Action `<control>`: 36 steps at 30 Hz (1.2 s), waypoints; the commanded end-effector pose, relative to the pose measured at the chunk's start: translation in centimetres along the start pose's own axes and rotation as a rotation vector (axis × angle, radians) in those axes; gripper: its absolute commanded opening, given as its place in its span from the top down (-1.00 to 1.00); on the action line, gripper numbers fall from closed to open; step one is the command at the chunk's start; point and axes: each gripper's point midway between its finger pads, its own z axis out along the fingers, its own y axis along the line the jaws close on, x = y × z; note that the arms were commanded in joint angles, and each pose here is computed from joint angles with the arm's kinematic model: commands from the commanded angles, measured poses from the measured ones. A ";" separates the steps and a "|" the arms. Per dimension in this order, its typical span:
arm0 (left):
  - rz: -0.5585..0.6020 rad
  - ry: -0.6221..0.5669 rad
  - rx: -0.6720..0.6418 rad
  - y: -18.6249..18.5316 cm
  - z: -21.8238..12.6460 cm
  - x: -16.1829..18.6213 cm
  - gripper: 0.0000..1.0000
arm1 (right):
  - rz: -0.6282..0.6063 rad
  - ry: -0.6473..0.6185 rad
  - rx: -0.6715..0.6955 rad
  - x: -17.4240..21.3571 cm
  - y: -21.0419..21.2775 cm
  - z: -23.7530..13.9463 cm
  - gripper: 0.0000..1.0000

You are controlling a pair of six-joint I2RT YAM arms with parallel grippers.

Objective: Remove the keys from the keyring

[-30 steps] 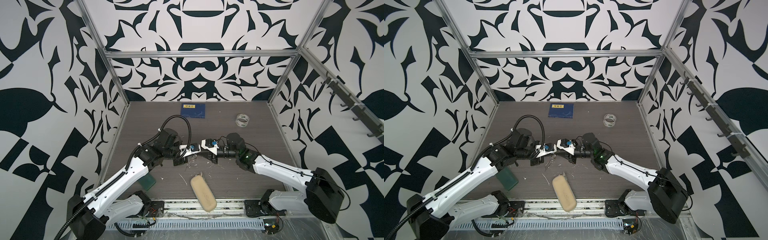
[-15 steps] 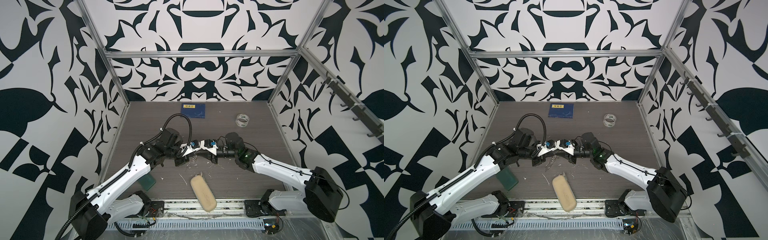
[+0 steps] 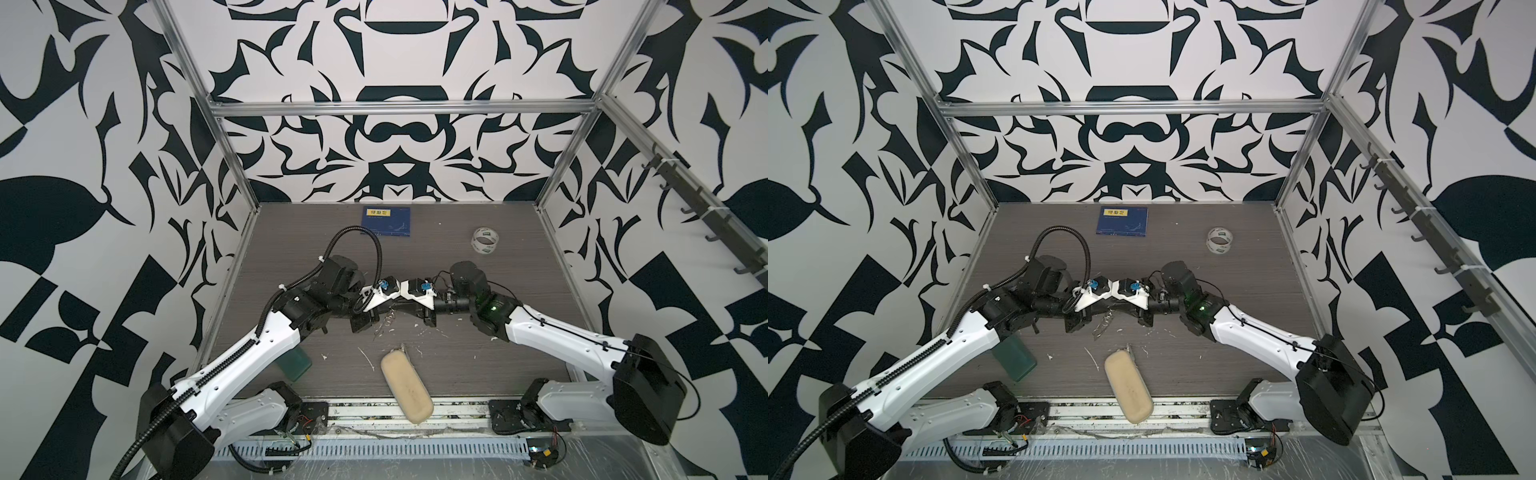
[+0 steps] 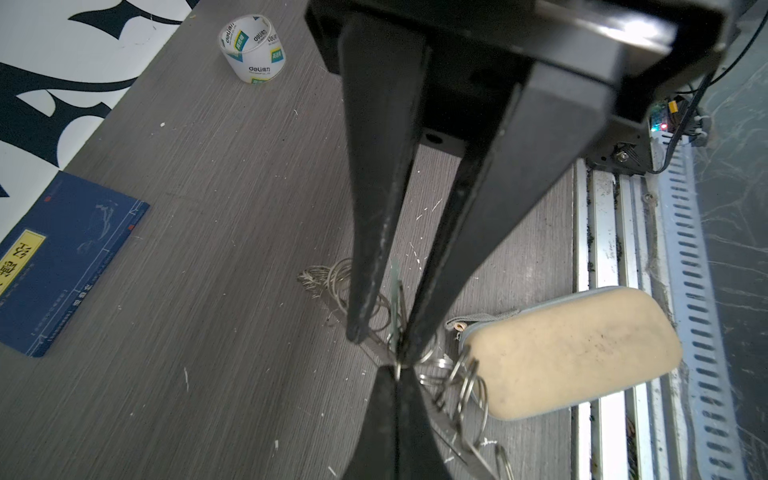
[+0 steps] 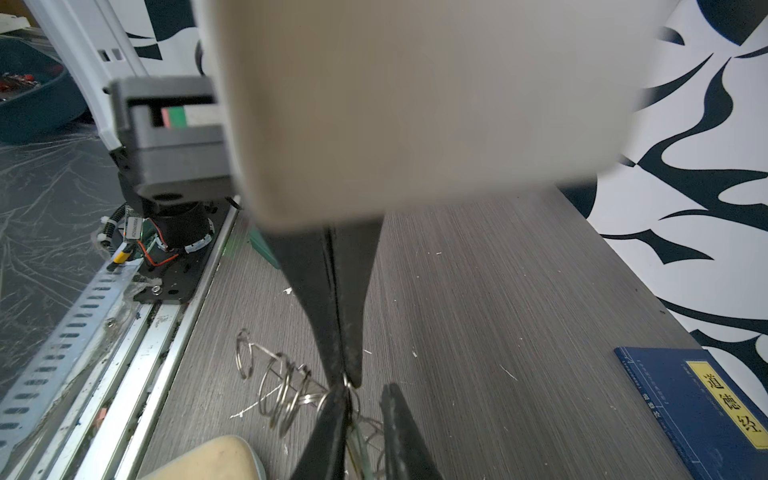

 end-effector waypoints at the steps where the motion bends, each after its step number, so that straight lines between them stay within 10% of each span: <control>1: 0.097 -0.200 -0.014 0.3 -1.3 -4.9 1.00 | 0.005 0.031 -0.116 0.1 2.3 0.3 0.67; 19: 0.123 -0.184 -0.030 0.2 -1.4 -4.2 1.00 | -0.147 0.237 0.086 1.3 -0.6 -4.9 0.68; 36: 0.156 -0.174 0.005 -0.2 -1.0 -4.1 1.00 | -0.093 -0.027 0.063 -5.2 -1.7 -4.4 0.67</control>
